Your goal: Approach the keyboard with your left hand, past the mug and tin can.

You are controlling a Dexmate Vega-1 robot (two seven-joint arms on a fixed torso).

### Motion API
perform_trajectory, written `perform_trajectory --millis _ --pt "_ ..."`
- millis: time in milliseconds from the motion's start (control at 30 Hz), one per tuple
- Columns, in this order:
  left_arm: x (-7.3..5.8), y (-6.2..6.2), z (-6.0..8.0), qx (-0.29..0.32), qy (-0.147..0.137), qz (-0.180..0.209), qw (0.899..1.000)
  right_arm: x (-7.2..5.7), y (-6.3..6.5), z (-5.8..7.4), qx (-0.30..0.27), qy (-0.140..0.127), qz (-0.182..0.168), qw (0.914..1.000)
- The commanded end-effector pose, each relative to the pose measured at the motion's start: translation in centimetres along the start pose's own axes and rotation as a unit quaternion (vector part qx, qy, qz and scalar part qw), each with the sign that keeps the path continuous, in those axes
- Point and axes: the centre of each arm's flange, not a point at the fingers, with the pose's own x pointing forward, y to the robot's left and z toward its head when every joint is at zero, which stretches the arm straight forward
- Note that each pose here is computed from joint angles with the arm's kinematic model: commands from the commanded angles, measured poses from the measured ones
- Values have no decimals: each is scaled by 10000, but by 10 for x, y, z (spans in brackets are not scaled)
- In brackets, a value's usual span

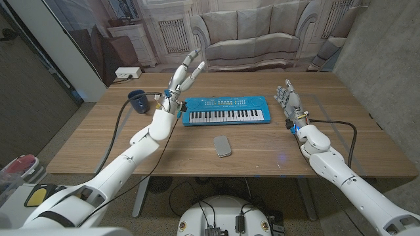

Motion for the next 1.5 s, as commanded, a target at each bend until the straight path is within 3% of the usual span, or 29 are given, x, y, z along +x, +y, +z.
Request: perform_trajectory --millis 33,933,1500 --pt "8 -10 0 454 -52 -158 9988 -4 -1 0 -8 -19 -22 10000" --pt "13 -27 5 1180 -280 -580 9909 -3 -2 2 -24 -67 -39 10000" --pt "17 -41 13 1867 -583 -734 9779 -9 -6 3 -11 -70 -102 9999"
